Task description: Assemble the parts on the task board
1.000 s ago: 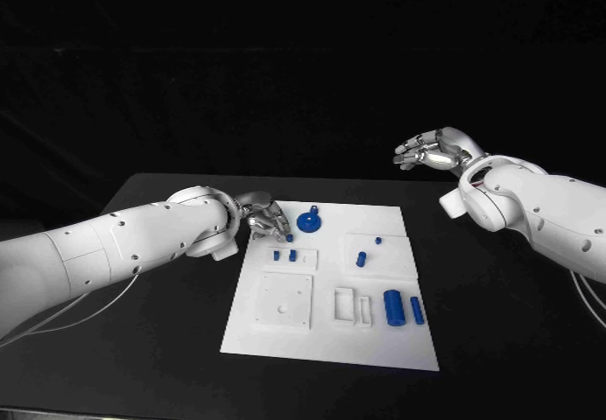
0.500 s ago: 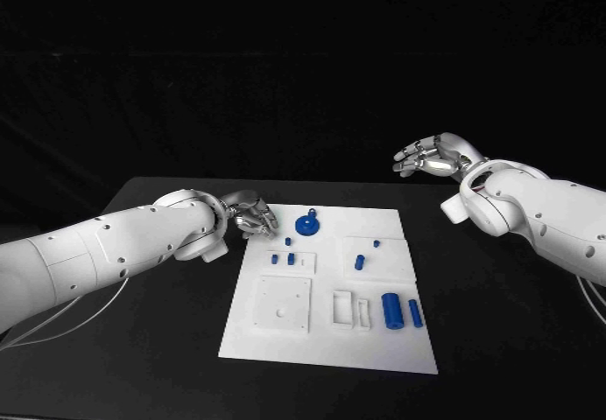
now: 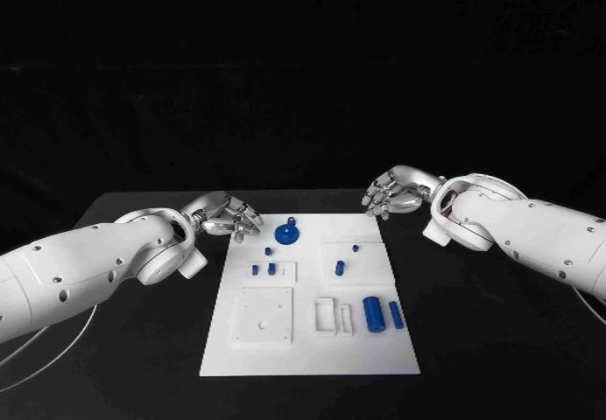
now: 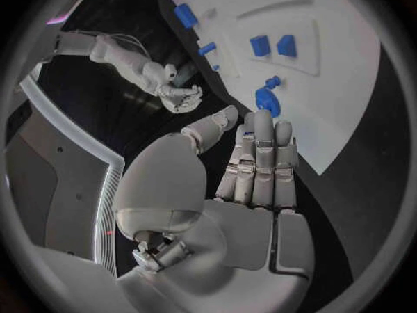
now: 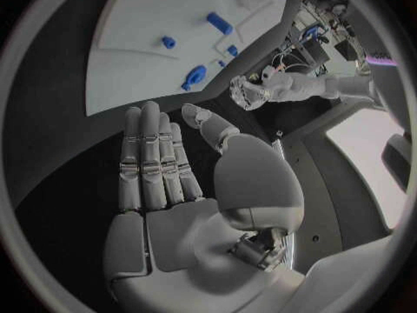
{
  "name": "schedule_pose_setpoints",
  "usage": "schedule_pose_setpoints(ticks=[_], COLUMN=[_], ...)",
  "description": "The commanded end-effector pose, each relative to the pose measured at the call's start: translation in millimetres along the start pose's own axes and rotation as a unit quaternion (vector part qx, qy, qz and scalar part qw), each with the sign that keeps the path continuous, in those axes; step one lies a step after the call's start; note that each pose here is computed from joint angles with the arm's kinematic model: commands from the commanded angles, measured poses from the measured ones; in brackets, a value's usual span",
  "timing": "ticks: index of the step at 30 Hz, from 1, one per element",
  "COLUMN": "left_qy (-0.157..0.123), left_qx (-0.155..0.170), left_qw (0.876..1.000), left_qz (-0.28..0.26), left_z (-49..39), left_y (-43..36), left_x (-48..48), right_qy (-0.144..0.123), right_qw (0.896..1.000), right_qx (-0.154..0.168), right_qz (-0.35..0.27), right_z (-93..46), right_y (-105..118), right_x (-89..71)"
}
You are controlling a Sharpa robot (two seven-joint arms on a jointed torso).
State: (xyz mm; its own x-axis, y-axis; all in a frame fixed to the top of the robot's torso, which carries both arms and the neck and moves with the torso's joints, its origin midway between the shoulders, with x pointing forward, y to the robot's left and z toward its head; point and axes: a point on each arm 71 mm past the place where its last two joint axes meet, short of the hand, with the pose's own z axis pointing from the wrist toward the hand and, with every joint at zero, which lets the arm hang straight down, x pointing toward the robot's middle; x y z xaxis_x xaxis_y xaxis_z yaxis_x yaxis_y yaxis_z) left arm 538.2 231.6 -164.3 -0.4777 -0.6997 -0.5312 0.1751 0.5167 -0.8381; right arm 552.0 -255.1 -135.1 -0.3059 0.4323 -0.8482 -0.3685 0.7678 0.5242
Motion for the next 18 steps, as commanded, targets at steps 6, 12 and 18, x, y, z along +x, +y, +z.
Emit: schedule_pose_setpoints(ticks=[6, 12, 18], left_qy=[-0.041, -0.045, -0.05], left_qx=[0.045, 0.06, 0.066], left_qw=[0.975, 0.971, 0.972], left_qz=[-0.212, -0.226, -0.222], left_z=[-3.5, -6.0, -7.6], left_y=[-9.7, -14.2, -15.7], left_x=[-2.2, 0.7, 0.9], right_qy=[0.04, 0.023, 0.019], right_qw=[0.985, 0.977, 0.97], right_qx=[0.001, -0.009, -0.011], right_qz=[-0.167, -0.212, -0.242], right_z=[-2.4, -2.7, -3.2], right_y=[16.6, 26.5, 30.5], right_x=[27.2, 37.8, 47.2])
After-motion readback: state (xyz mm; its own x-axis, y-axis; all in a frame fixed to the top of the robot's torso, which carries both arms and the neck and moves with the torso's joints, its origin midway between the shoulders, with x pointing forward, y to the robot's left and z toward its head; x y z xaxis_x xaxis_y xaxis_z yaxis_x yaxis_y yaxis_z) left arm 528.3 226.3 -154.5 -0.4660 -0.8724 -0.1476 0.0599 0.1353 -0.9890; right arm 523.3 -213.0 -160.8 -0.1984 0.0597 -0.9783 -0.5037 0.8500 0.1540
